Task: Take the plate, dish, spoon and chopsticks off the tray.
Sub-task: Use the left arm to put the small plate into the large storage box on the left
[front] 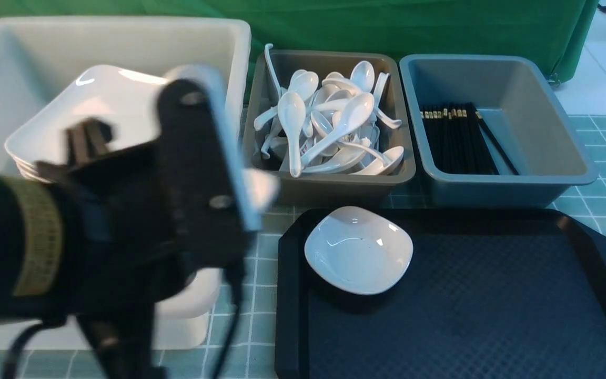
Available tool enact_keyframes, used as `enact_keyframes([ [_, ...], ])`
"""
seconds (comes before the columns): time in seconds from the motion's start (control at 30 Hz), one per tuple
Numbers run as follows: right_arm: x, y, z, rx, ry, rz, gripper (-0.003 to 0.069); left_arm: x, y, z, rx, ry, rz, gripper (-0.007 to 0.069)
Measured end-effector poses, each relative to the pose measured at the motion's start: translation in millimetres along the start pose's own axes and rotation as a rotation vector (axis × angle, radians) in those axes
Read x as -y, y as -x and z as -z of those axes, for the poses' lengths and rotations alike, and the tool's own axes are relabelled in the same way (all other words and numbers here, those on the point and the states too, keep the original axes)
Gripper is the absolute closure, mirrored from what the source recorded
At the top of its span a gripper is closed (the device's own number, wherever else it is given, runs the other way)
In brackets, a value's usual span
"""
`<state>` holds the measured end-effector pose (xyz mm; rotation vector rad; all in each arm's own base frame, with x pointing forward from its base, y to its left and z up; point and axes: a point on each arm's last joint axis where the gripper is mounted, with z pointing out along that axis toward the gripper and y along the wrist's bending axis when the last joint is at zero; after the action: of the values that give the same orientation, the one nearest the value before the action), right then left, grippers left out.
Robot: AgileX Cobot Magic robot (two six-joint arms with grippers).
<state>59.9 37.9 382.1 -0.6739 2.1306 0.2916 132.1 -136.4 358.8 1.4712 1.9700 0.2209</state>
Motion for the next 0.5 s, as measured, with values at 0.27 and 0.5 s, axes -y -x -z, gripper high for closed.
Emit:
enact_keyframes([
  [0.27,0,0,0,0.005,0.001,0.000,0.0596,-30,-60,-76,-0.093,0.034,0.145,0.0606],
  [0.5,0,1,0,0.006,0.002,0.001,0.0593,-49,-74,-110,-0.103,0.027,0.192,0.0606],
])
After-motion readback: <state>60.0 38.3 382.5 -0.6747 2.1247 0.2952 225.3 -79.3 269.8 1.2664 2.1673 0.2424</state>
